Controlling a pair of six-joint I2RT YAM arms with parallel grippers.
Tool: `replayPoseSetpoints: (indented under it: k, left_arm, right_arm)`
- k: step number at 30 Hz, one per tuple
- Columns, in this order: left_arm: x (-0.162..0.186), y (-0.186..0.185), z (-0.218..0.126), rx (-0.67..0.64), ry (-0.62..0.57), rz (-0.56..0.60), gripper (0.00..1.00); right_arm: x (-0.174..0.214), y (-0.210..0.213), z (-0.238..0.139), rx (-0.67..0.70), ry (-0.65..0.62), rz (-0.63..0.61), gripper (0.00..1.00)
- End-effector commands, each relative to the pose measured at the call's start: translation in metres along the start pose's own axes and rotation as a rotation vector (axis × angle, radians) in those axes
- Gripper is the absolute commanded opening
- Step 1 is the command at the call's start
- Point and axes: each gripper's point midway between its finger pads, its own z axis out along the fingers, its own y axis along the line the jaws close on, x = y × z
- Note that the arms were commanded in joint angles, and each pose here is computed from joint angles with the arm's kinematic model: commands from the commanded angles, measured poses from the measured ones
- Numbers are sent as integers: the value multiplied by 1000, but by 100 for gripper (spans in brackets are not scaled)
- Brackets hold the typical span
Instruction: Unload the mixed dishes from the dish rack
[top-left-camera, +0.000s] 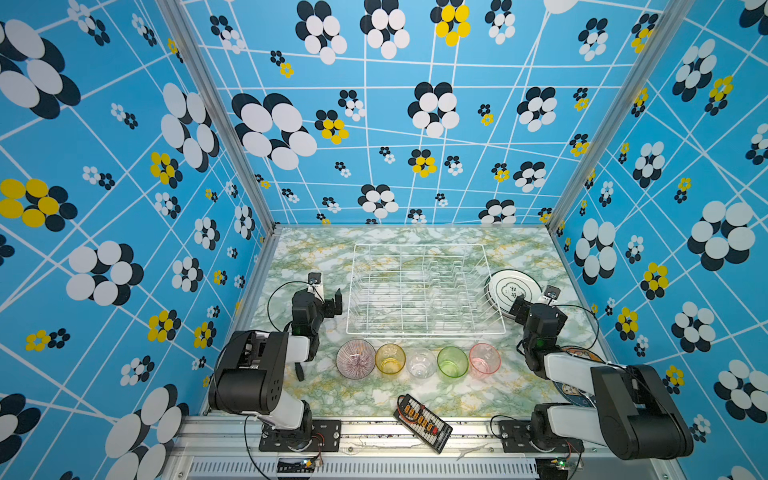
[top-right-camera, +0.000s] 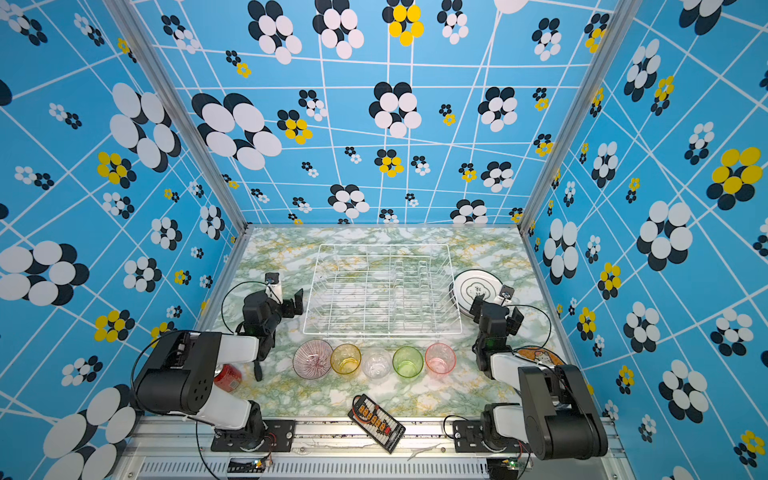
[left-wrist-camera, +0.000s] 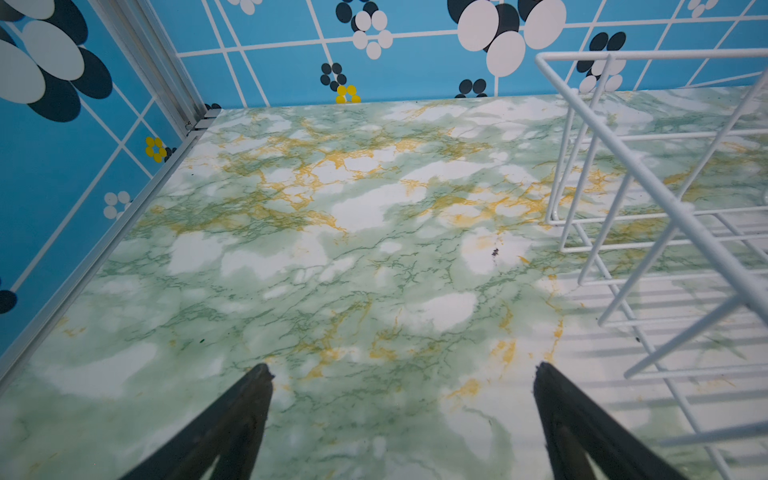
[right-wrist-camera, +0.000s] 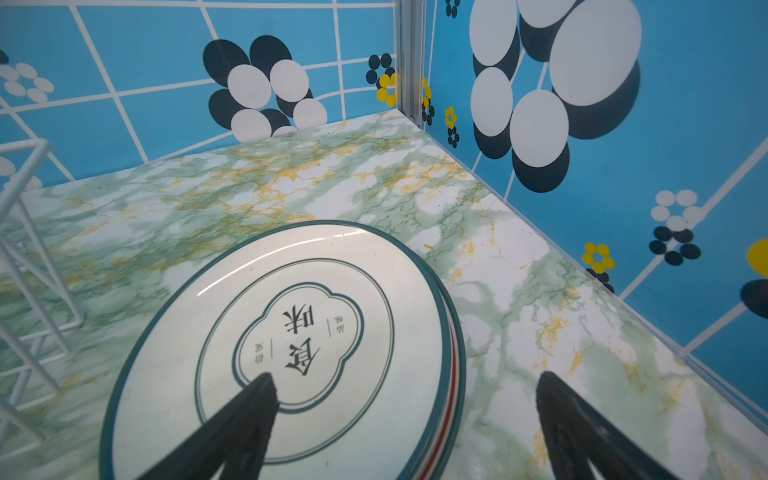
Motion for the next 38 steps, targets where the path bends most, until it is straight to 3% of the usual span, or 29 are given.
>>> replayPoseSetpoints:
  k: [1,6,9,38]
  left_arm:
    - [-6,1,3,6,-10,-15,99]
    - [-6,1,3,8,-11,-15,99]
    - [-6,0,3,11,-10,-16,99]
    - [-5,1,3,7,-10,-14,99]
  right_arm:
    - [-19,23,9,-113,-78,-18,99]
    - [-3,51,17,-245,-77,-78,99]
    - [-3,43,31,-160,-3,-73,99]
    - [-3,46,31,-168,-3,-90,99]
